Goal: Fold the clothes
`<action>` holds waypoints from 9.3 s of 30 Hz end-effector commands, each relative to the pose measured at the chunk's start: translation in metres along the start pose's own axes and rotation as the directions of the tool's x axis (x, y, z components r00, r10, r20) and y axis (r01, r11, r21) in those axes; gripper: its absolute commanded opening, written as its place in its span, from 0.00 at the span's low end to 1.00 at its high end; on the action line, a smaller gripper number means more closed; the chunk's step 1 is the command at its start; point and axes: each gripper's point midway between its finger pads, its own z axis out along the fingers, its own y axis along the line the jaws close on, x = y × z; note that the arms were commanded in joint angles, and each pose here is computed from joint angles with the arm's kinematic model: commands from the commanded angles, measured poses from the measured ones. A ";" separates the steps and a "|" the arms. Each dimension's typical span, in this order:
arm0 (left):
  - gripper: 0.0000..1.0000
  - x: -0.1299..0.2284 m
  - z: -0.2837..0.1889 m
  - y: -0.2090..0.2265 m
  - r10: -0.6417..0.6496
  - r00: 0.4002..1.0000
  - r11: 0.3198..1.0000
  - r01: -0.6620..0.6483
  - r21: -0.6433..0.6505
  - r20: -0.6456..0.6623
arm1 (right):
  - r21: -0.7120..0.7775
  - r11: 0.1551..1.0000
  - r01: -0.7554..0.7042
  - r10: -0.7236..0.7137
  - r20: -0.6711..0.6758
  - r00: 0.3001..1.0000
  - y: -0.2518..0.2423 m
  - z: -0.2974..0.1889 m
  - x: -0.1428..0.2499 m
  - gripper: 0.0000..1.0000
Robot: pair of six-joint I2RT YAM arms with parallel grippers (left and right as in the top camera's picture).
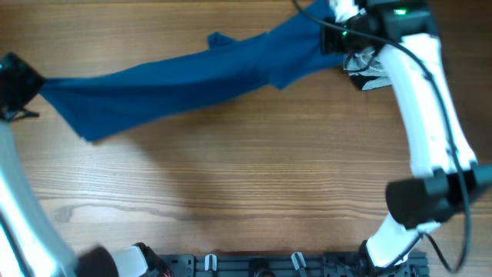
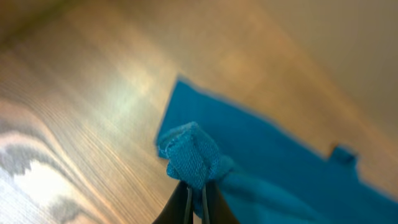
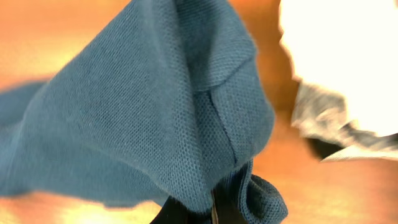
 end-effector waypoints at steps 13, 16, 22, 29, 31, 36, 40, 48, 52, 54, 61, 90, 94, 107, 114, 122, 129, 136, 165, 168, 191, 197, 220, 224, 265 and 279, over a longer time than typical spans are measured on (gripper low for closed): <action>0.04 -0.013 -0.219 0.018 -0.058 0.809 0.993 -0.013 0.117 0.585 | 0.065 0.998 -0.006 -0.026 0.483 0.875 -0.019 -0.224 -0.025 0.04; 0.04 -0.027 -0.165 0.012 -0.031 0.879 0.998 -0.003 0.069 0.475 | 0.004 0.999 0.039 -0.038 0.406 0.913 -0.010 -0.182 -0.033 0.04; 0.04 -0.086 -0.023 -0.010 0.016 0.936 1.000 -0.021 0.010 0.351 | -0.086 0.992 0.087 -0.041 0.443 0.896 -0.003 -0.086 -0.100 0.04; 0.04 -0.160 -0.020 -0.040 0.028 0.824 0.994 -0.083 0.072 0.566 | -0.162 0.970 0.179 0.003 0.749 0.662 0.020 -0.128 -0.183 0.04; 0.04 -0.175 -0.047 -0.046 0.027 0.783 0.990 -0.106 0.091 0.622 | -0.157 0.967 0.201 -0.001 0.786 0.618 0.025 -0.141 -0.191 0.04; 0.04 -0.131 -0.026 -0.055 0.077 0.893 0.976 -0.158 0.148 0.444 | -0.192 0.967 0.167 -0.010 0.629 0.777 0.033 -0.076 -0.158 0.04; 0.04 -0.032 0.050 -0.029 0.125 0.992 0.989 -0.124 0.077 -0.015 | -0.225 0.967 0.122 -0.052 0.295 0.954 0.040 0.027 -0.088 0.04; 0.04 0.093 0.086 0.018 0.023 0.857 0.994 -0.074 -0.080 -0.514 | -0.293 0.955 0.042 -0.112 -0.226 0.968 0.041 0.053 0.039 0.04; 0.04 0.126 0.072 0.029 -0.002 0.785 0.990 -0.085 -0.111 -0.620 | -0.250 0.968 -0.021 -0.079 -0.384 0.920 0.034 0.043 0.075 0.05; 0.04 0.146 0.070 0.036 -0.014 0.752 0.988 -0.092 -0.126 -0.659 | -0.137 0.989 -0.050 -0.024 -0.489 0.872 0.018 0.038 0.100 0.05; 0.04 0.212 0.095 0.061 -0.110 0.657 0.975 -0.074 -0.209 -0.746 | -0.024 0.991 -0.128 0.077 -0.684 0.726 0.001 0.055 0.175 0.04; 0.86 0.059 0.159 -0.123 0.342 0.939 0.887 -0.334 0.318 0.033 | -0.079 0.987 0.140 -0.121 0.211 0.970 0.018 0.121 -0.025 0.85; 0.86 0.077 0.162 -0.113 0.355 0.934 0.896 -0.324 0.305 -0.049 | -0.151 0.988 0.030 -0.052 -0.141 0.989 0.021 0.125 0.059 0.83; 0.87 0.099 0.162 -0.095 0.363 0.919 0.912 -0.317 0.259 -0.156 | 0.035 0.998 0.059 -0.039 -0.407 0.913 0.056 0.158 0.185 0.89; 0.86 0.102 0.162 -0.093 0.363 0.916 0.914 -0.315 0.257 -0.172 | 0.142 0.989 -0.035 0.087 -0.378 0.922 0.042 0.172 0.196 0.72; 0.87 0.107 0.161 -0.088 0.365 0.910 0.917 -0.316 0.244 -0.195 | 0.138 0.989 -0.059 0.097 -0.284 0.954 0.043 0.185 0.180 0.59; 0.87 0.113 0.160 -0.083 0.366 0.903 0.920 -0.316 0.232 -0.223 | 0.137 0.989 -0.059 0.093 -0.255 0.962 0.043 0.187 0.173 0.28; 0.87 0.113 0.160 -0.083 0.366 0.903 0.920 -0.315 0.231 -0.226 | 0.167 0.982 -0.086 0.121 -0.216 0.969 0.027 0.189 0.161 0.04; 0.86 0.114 0.160 -0.079 0.367 0.900 0.923 -0.319 0.215 -0.235 | 0.243 0.963 -0.115 0.134 -0.062 0.989 -0.122 0.160 0.077 0.08; 0.87 0.116 0.160 -0.077 0.366 0.898 0.924 -0.320 0.209 -0.244 | 0.232 0.967 -0.102 0.127 -0.098 0.987 -0.125 0.159 0.085 0.20; 1.00 0.218 0.043 0.059 -0.205 0.888 0.977 0.164 -0.134 -0.410 | 0.103 0.976 -0.191 0.215 -0.345 0.914 -0.033 0.065 0.231 0.72; 1.00 0.255 0.097 0.080 -0.229 0.853 0.965 0.136 -0.225 -0.469 | 0.181 0.952 -0.246 0.296 -0.354 0.887 -0.049 0.104 0.266 0.69; 0.88 0.251 0.160 0.151 -0.399 0.841 0.874 0.229 -0.428 -0.366 | 0.100 0.961 -0.256 0.273 -0.448 0.851 -0.036 0.133 0.284 0.04; 0.76 0.265 0.173 0.155 -0.410 0.814 0.867 0.207 -0.453 -0.412 | 0.094 0.962 -0.257 0.272 -0.443 0.854 -0.035 0.134 0.283 0.04; 0.04 0.146 0.115 0.124 -0.331 0.886 0.932 0.253 -0.259 -0.326 | -0.034 0.981 -0.193 0.179 -0.248 0.952 -0.060 0.050 0.147 0.04; 0.84 0.147 0.233 0.056 -0.126 0.930 0.990 0.097 -0.100 -0.344 | -0.094 0.989 -0.113 0.096 -0.172 0.980 -0.045 0.144 0.122 0.80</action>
